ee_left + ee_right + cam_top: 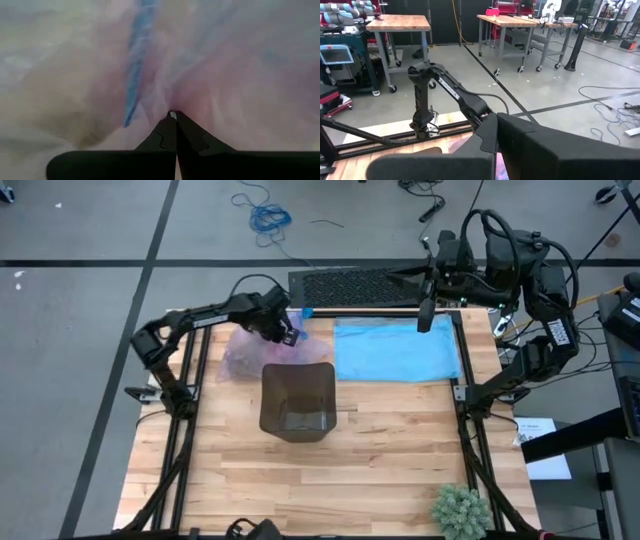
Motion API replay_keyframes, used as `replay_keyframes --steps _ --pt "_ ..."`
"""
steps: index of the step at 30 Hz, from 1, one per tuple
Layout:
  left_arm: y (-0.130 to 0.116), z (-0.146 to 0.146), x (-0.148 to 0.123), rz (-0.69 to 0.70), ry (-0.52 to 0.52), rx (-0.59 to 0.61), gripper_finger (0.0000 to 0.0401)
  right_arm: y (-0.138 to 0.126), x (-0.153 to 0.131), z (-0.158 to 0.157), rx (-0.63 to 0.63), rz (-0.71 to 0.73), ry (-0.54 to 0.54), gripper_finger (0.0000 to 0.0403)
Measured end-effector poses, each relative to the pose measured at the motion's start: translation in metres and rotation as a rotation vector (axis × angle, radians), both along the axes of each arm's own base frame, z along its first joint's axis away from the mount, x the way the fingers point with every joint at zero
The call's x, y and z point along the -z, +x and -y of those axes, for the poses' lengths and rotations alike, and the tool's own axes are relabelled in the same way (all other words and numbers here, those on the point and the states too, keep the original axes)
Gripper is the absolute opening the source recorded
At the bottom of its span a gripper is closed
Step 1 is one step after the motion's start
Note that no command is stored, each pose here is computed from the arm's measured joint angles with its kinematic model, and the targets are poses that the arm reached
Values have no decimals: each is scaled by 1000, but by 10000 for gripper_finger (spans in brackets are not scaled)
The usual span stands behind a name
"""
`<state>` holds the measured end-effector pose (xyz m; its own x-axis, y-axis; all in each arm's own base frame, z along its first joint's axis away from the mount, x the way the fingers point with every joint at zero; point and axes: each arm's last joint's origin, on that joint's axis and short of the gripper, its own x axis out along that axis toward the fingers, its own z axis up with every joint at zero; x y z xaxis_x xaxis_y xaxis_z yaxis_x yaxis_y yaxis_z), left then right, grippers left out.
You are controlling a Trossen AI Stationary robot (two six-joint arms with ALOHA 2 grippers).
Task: Place trash/remove bag and relplace
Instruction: Close the trash bag, then adjust the trash bin
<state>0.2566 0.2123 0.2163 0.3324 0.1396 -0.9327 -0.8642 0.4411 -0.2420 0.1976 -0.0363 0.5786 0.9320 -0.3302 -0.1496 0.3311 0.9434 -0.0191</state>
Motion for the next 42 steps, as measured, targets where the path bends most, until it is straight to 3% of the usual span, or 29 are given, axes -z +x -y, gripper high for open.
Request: replay_keyframes --steps 5,8,17,22,24,28,31,37,42 --pt "-5 -11 22 -62 -29 11 0 0 0 0 1 3 6 2" --pt "-9 -11 13 -39 -14 5 0 0 0 0 1 3 6 2" --pt "-29 7 -92 215 225 -5 0 2 1 1 4 -14 -30 20" --pt "-54 34 -160 396 366 -2 0 2 2 1 2 -36 -39 48" --pt "-66 50 -186 511 376 11 0 2 4 1 4 -47 -23 60" --pt "-91 86 -225 735 285 152 0 0 10 0 7 -94 24 81" --pt "-109 112 -234 764 197 156 0 0 16 0 12 -144 66 88" --pt "-139 149 -211 464 3 26 0 -4 26 -1 29 -237 134 83" --pt "-131 156 -190 346 -87 8 0 -6 29 2 32 -272 132 75"
